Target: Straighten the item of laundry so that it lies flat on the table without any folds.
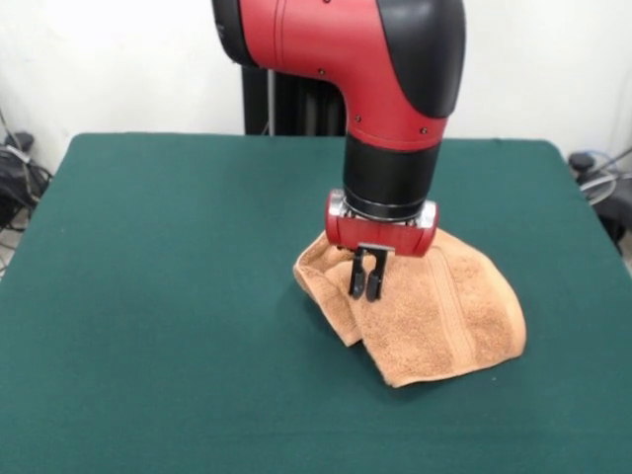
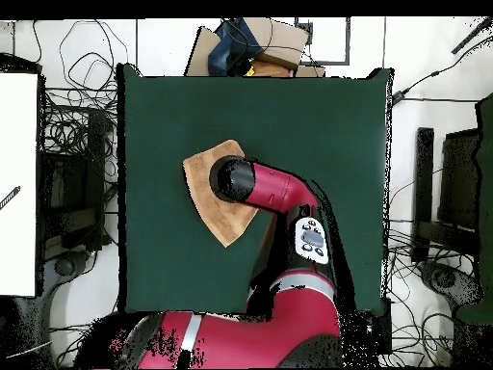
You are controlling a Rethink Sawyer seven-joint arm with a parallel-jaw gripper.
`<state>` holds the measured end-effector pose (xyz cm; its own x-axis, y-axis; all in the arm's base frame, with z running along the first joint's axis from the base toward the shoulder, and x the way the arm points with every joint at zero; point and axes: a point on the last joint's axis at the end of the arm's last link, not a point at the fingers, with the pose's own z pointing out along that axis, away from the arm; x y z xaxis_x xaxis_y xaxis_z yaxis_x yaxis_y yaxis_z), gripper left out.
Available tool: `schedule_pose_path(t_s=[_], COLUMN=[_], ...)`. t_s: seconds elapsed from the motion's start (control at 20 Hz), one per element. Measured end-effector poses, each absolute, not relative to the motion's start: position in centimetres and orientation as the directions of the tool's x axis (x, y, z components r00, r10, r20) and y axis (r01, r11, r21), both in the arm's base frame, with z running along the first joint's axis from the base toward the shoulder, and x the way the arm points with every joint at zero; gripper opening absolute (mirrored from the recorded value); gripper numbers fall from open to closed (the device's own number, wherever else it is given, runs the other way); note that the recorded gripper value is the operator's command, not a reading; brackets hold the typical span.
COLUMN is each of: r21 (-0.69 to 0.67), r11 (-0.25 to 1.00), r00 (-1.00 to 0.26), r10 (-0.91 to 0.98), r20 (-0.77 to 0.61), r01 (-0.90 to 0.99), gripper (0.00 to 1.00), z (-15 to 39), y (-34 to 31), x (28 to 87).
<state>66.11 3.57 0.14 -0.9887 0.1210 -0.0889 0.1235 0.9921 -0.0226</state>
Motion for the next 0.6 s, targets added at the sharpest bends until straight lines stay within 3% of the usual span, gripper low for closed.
schedule_pose_path(t_s=[0.6], r21=[-0.020], r11=[0.991], r00=[-0.988], r10=[0.127], r20=[-0.085], r01=[0.130], gripper=[0.00], z=[1.6], y=[3.7], x=[65.2])
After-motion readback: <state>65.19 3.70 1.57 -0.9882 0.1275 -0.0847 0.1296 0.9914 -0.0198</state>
